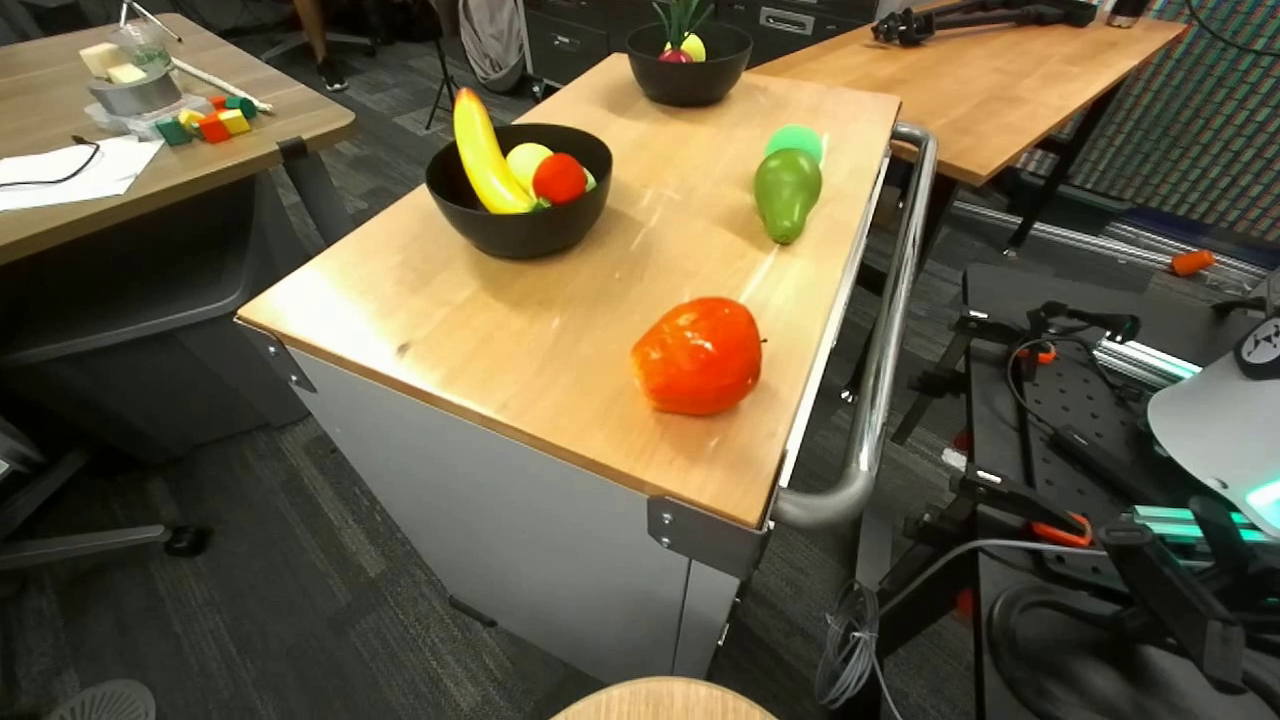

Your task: Put the fruits and vegetables in the black bowls

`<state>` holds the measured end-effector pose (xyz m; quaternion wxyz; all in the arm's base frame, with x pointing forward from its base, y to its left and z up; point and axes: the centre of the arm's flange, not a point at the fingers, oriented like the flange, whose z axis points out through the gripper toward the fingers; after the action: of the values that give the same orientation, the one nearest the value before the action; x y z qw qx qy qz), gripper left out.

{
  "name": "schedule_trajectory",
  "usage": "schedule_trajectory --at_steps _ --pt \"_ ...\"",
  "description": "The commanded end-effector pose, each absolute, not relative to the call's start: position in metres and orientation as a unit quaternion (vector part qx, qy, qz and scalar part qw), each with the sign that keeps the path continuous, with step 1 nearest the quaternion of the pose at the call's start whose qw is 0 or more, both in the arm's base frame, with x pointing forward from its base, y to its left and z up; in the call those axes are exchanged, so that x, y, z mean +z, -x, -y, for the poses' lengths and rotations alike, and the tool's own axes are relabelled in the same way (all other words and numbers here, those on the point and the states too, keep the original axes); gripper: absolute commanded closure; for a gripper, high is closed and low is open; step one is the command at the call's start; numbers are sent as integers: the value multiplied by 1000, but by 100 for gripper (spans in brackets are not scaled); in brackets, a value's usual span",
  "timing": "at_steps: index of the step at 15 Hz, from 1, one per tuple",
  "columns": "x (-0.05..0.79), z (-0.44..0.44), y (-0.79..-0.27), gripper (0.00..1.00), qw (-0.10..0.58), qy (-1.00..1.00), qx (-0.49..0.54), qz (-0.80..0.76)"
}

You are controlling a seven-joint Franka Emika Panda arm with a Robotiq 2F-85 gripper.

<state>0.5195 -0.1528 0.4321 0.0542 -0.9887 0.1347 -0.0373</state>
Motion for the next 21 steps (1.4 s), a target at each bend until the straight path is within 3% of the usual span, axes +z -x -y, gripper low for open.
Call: schedule_trajectory --at_steps 1,7,21 --pt "420 149 -517 0 53 987 12 -154" --pt "362 154 -470 0 4 956 165 -244" --pt "293 147 -506 0 56 947 109 -297"
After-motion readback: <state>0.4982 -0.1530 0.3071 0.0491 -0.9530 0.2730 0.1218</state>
